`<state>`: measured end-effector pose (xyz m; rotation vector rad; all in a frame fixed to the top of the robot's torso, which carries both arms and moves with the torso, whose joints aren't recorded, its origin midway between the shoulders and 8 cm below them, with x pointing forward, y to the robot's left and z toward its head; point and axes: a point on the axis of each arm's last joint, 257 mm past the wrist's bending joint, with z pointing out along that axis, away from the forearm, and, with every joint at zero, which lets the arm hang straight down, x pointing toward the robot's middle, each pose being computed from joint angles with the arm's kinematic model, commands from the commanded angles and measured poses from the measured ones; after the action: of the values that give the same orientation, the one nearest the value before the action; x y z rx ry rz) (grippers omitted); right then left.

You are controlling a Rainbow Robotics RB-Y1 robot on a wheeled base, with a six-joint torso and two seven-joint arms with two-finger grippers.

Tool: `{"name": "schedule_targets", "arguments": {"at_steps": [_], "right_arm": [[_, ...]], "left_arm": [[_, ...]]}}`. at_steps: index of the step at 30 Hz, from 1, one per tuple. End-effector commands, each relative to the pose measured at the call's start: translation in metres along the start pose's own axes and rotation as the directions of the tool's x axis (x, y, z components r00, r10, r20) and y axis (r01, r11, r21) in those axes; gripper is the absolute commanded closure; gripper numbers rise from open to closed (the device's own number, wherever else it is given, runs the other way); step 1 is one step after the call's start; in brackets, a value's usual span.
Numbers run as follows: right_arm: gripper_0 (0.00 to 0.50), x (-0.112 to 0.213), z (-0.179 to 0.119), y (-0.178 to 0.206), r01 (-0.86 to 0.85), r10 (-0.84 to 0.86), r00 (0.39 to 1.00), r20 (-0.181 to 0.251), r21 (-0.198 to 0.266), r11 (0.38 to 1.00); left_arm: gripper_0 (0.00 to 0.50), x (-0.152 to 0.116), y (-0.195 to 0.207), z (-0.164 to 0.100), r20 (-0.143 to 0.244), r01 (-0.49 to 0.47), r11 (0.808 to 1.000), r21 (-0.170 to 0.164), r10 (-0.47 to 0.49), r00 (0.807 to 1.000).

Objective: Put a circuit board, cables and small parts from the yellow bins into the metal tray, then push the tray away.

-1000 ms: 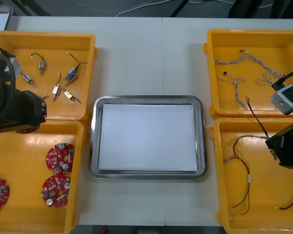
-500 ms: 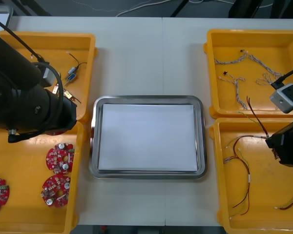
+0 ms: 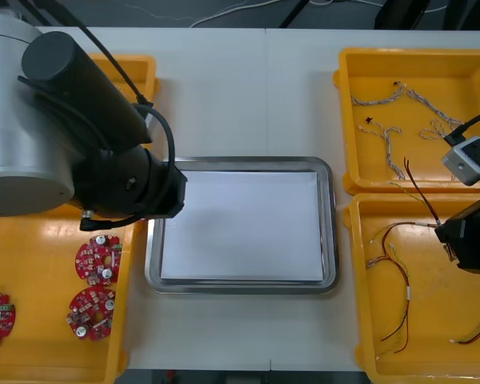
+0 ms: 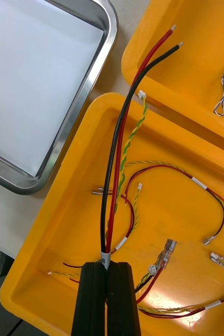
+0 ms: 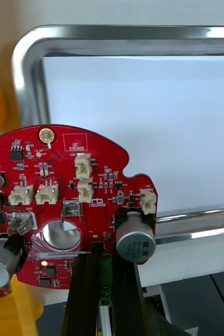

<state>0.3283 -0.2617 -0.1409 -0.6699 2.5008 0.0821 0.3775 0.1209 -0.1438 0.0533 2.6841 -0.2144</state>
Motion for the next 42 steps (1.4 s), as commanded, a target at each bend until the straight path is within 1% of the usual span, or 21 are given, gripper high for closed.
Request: {"name": "schedule_targets", "arguments": {"at_steps": [1, 2, 4, 7, 14, 17, 20, 22, 25, 27, 30, 32, 33, 38, 42], "right_arm": [[0.500, -0.003, -0.004, -0.002, 0.007, -0.007, 1.000, -0.007, 0.017, 1.000], [0.500, -0.003, -0.004, -0.002, 0.007, -0.007, 1.000, -0.007, 0.017, 1.000], [0.500, -0.003, -0.004, -0.002, 0.007, -0.007, 1.000, -0.007, 0.017, 1.000], [0.500, -0.003, -0.004, -0.002, 0.007, -0.007, 1.000, -0.007, 0.017, 1.000], [0.500, -0.003, -0.004, -0.002, 0.007, -0.007, 1.000, -0.007, 0.017, 1.000], [0.500, -0.003, -0.004, -0.002, 0.007, -0.007, 1.000, -0.007, 0.017, 1.000], [0.500, -0.003, -0.004, -0.002, 0.007, -0.007, 1.000, -0.007, 0.017, 1.000], [0.500, -0.003, -0.004, -0.002, 0.007, -0.007, 1.000, -0.007, 0.017, 1.000], [0.500, -0.003, -0.004, -0.002, 0.007, -0.007, 1.000, -0.007, 0.017, 1.000], [0.500, -0.003, -0.004, -0.002, 0.007, -0.007, 1.000, -0.007, 0.017, 1.000], [0.500, -0.003, -0.004, -0.002, 0.007, -0.007, 1.000, -0.007, 0.017, 1.000], [0.500, -0.003, -0.004, -0.002, 0.007, -0.007, 1.000, -0.007, 0.017, 1.000], [0.500, -0.003, -0.004, -0.002, 0.007, -0.007, 1.000, -0.007, 0.017, 1.000], [0.500, -0.003, -0.004, -0.002, 0.007, -0.007, 1.000, -0.007, 0.017, 1.000], [0.500, -0.003, -0.004, -0.002, 0.007, -0.007, 1.000, -0.007, 0.017, 1.000]], "left_arm": [[0.500, -0.004, -0.039, 0.004, 0.022, -0.024, 0.999, 0.049, 0.023, 1.000], [0.500, -0.002, -0.043, 0.008, 0.020, -0.033, 0.998, 0.052, 0.032, 0.999], [0.500, 0.003, -0.046, 0.015, 0.016, -0.047, 0.998, 0.046, 0.046, 0.999], [0.500, 0.011, -0.049, 0.027, 0.002, -0.060, 0.998, 0.032, 0.060, 0.998], [0.500, 0.023, -0.056, 0.047, -0.008, -0.085, 0.996, 0.012, 0.085, 0.996], [0.500, 0.026, -0.063, 0.053, -0.009, -0.091, 0.996, 0.013, 0.091, 0.996], [0.500, 0.028, -0.067, 0.057, -0.023, -0.090, 0.996, 0.010, 0.090, 0.996], [0.500, 0.031, -0.069, 0.060, -0.025, -0.096, 0.995, 0.007, 0.096, 0.995], [0.500, 0.037, -0.066, 0.068, -0.046, -0.088, 0.996, -0.005, 0.088, 0.995], [0.500, 0.039, -0.062, 0.072, -0.047, -0.094, 0.995, -0.018, 0.093, 0.995], [0.500, 0.046, -0.053, 0.080, -0.049, -0.112, 0.992, -0.050, 0.110, 0.993], [0.500, 0.050, -0.049, 0.083, -0.055, -0.111, 0.992, -0.059, 0.108, 0.993], [0.500, 0.053, -0.048, 0.085, -0.061, -0.113, 0.992, -0.060, 0.109, 0.992], [0.500, 0.059, -0.042, 0.091, -0.065, -0.113, 0.991, -0.073, 0.108, 0.992], [0.500, 0.065, -0.037, 0.097, -0.073, -0.113, 0.991, -0.078, 0.107, 0.992]]}}
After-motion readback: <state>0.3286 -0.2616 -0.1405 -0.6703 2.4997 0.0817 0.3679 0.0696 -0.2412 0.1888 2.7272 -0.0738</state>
